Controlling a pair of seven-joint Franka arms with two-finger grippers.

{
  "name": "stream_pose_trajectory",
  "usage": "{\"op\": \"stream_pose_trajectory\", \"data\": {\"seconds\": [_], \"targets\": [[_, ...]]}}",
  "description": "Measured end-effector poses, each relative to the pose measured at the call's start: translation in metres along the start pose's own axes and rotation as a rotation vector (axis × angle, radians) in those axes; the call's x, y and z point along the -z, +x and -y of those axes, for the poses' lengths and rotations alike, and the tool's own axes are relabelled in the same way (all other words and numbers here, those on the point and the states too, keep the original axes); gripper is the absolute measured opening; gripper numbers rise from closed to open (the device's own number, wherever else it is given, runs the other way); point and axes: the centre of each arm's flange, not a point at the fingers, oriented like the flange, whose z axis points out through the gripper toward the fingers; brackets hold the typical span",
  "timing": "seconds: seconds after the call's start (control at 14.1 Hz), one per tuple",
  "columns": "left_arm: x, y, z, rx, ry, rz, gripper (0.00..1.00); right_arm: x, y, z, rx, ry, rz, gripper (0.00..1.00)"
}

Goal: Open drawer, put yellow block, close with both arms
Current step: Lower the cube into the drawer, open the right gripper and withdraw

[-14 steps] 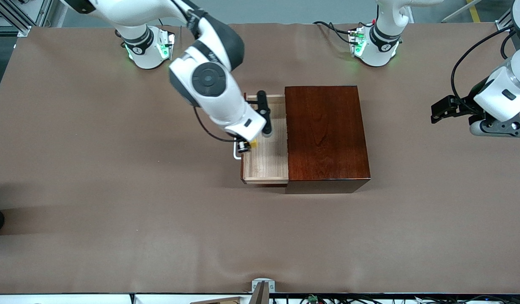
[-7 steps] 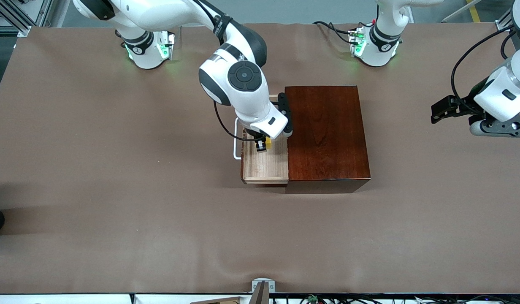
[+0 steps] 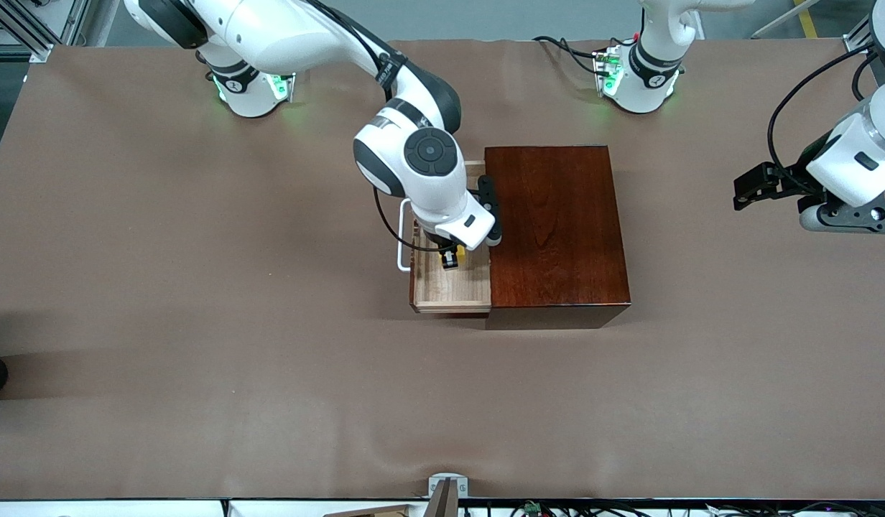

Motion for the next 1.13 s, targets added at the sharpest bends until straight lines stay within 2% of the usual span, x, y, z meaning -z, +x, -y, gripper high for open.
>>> {"op": "stream_pose_trajectory", "data": {"seconds": [0.14, 0.5, 0.57, 0.85, 1.13], "targets": [[0.000, 0.000, 0.000, 0.000, 0.000, -0.001, 1.00, -0.007, 0.006, 0.004, 0.002, -0.008, 0.016, 0.56], [0.000, 0.000, 0.000, 0.000, 0.000, -0.002, 1.00, -0.011, 0.011, 0.007, -0.029, -0.021, 0.013, 0.56], [0.000, 0.000, 0.000, 0.000, 0.000, -0.002, 1.00, -0.011, 0.011, 0.007, -0.032, -0.023, 0.012, 0.60], [0.000, 0.000, 0.000, 0.000, 0.000, -0.002, 1.00, -0.002, 0.012, 0.005, -0.047, -0.036, 0.002, 0.99], [0.000, 0.000, 0.000, 0.000, 0.000, -0.003, 1.00, 0.031, 0.006, 0.009, -0.073, -0.030, 0.029, 1.00]]}}
